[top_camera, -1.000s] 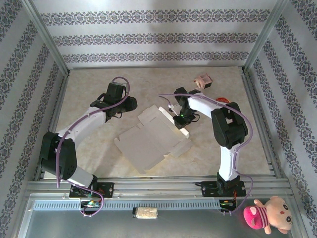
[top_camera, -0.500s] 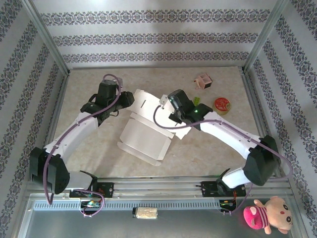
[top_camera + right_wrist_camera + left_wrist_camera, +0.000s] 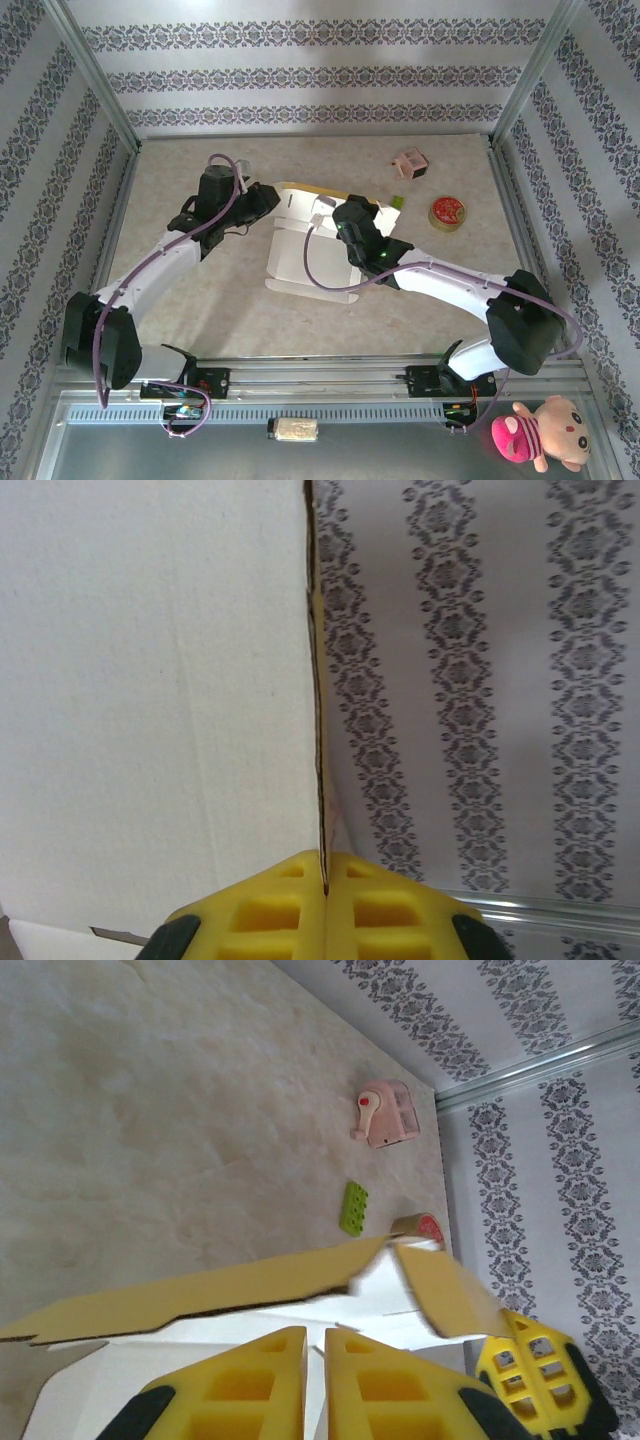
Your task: Fold the paper box
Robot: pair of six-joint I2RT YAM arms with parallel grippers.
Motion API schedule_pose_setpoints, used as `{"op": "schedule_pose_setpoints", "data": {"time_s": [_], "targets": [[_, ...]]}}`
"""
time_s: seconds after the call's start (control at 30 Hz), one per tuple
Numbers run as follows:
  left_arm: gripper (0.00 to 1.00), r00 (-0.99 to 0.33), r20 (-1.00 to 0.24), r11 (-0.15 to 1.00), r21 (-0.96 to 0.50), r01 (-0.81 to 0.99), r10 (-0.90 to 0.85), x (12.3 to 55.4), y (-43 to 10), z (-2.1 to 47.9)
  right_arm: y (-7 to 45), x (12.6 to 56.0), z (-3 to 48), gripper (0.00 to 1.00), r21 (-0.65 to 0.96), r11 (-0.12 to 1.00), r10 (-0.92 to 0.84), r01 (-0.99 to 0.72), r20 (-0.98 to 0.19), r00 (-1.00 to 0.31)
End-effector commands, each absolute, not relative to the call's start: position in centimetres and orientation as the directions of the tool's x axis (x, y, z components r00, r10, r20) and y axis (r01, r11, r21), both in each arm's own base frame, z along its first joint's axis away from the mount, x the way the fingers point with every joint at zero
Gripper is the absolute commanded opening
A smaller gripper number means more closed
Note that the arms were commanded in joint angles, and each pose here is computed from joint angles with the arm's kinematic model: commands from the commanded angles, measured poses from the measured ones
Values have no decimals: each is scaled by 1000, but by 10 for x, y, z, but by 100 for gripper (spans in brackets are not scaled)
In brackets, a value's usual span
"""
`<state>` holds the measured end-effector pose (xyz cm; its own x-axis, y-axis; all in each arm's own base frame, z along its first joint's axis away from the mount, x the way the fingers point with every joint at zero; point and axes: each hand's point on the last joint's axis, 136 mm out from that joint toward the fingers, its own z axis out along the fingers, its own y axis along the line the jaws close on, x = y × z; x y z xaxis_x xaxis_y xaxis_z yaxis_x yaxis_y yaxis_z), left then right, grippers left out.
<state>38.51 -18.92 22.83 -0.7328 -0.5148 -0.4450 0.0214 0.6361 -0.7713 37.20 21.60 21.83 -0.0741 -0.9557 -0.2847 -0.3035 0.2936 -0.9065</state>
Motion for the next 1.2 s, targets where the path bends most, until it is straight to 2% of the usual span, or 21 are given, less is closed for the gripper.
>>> {"op": "schedule_pose_setpoints", "data": {"time_s": [0.0,0.3,0.33,0.4,0.47,0.6,0.7,0.97,1.17], "targets": [[13,-724,-444,593,-803,59,-529,396,-194,238,219,375,226,0,-922,297,-955,-250,-288,-74],[12,-644,-496,581,-808,97,-582,396,-184,270,224,380,203,0,-914,260,-966,-313,-244,-91],[14,-637,-493,578,-811,89,-593,396,-182,271,225,380,200,0,-912,258,-966,-319,-242,-91],[27,-630,-478,566,-821,72,-612,396,-180,271,227,381,198,0,-909,261,-965,-326,-245,-90],[34,-628,-471,558,-827,69,-620,398,-180,271,229,381,196,0,-906,262,-965,-333,-247,-90],[39,-637,-452,562,-826,37,-624,405,-181,260,231,382,196,0,-904,264,-965,-338,-248,-89],[38,-645,-429,557,-831,8,-632,410,-183,248,230,381,198,0,-904,264,-965,-337,-248,-90],[27,-651,-392,558,-828,-59,-650,415,-180,225,229,380,195,0,-901,264,-965,-343,-247,-94],[14,-699,-349,534,-844,-55,-624,414,-192,214,231,382,193,0,-896,278,-961,-347,-259,-101]]}}
